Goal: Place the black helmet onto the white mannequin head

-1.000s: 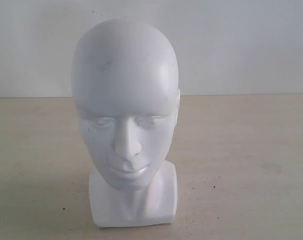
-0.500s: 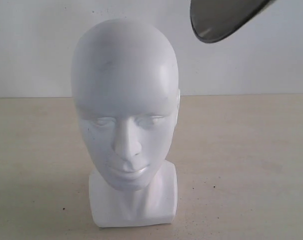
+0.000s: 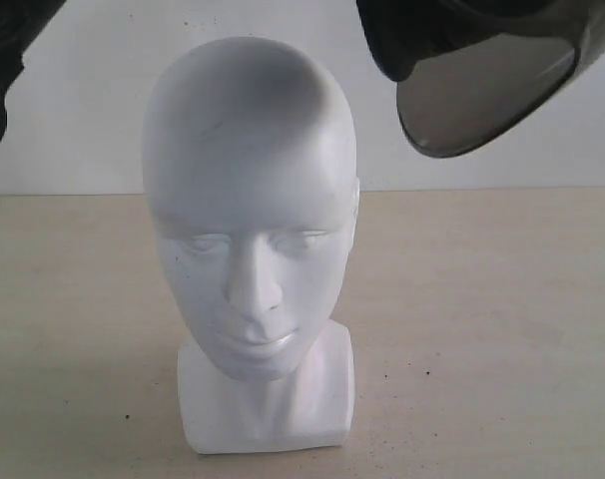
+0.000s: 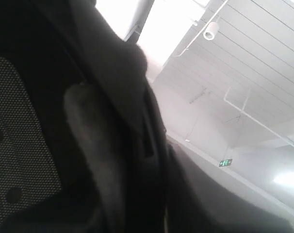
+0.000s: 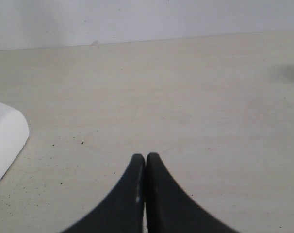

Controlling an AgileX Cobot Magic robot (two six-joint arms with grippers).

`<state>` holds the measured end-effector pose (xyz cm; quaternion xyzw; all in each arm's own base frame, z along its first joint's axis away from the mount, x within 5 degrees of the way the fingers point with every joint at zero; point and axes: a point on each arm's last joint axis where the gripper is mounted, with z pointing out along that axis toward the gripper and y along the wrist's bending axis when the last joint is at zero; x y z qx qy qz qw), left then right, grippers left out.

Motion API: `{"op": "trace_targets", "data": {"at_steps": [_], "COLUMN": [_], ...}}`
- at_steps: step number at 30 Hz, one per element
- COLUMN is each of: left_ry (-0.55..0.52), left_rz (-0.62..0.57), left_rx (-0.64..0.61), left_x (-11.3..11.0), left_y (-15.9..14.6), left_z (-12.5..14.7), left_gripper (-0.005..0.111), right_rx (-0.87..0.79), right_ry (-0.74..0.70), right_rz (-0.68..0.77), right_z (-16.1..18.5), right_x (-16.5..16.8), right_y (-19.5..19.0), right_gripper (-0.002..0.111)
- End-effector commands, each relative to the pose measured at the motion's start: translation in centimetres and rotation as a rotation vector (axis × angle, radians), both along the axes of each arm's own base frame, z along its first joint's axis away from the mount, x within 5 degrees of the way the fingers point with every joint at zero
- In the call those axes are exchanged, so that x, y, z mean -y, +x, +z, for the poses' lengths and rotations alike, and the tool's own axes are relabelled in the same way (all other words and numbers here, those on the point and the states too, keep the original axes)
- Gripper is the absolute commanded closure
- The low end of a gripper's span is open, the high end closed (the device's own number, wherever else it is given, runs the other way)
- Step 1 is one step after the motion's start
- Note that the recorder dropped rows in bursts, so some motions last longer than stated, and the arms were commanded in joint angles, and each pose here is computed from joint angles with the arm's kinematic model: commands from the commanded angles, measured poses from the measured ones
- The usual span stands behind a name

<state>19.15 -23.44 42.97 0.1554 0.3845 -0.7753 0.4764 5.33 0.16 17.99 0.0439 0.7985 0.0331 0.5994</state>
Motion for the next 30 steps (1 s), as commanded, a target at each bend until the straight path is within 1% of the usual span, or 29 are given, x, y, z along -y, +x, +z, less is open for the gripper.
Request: {"op": "trace_targets", "data": {"at_steps": [1,7,14,30], "left_ry": [-0.083,-0.067,-0.081,-0.079], "left_rz": [0.008,0.048,0.078,0.118], "left_rx": [0.045,0.004,-0.01,0.023], "left_x": [-0.9,-1.6,-2.2,-2.2], "left_y": [-0.3,0.7,1.3,1.3], "left_z": [0.4,-0.8,-0.8,-0.7], "left_gripper": [0.102,0.102,0.102,0.102], "right_rx": [0.017,0.017,0.017,0.017], "right_ry": [-0.009,-0.009,-0.009,-0.009], "right_rz": [-0.003,-0.003,-0.003,-0.003], "right_z": [0.1,0.1,0.1,0.1], "right_x": [0.0,0.0,0.0,0.0], "right_y": [0.0,0.0,0.0,0.0], "right_gripper": [0.108,0.108,0.108,0.108]}}
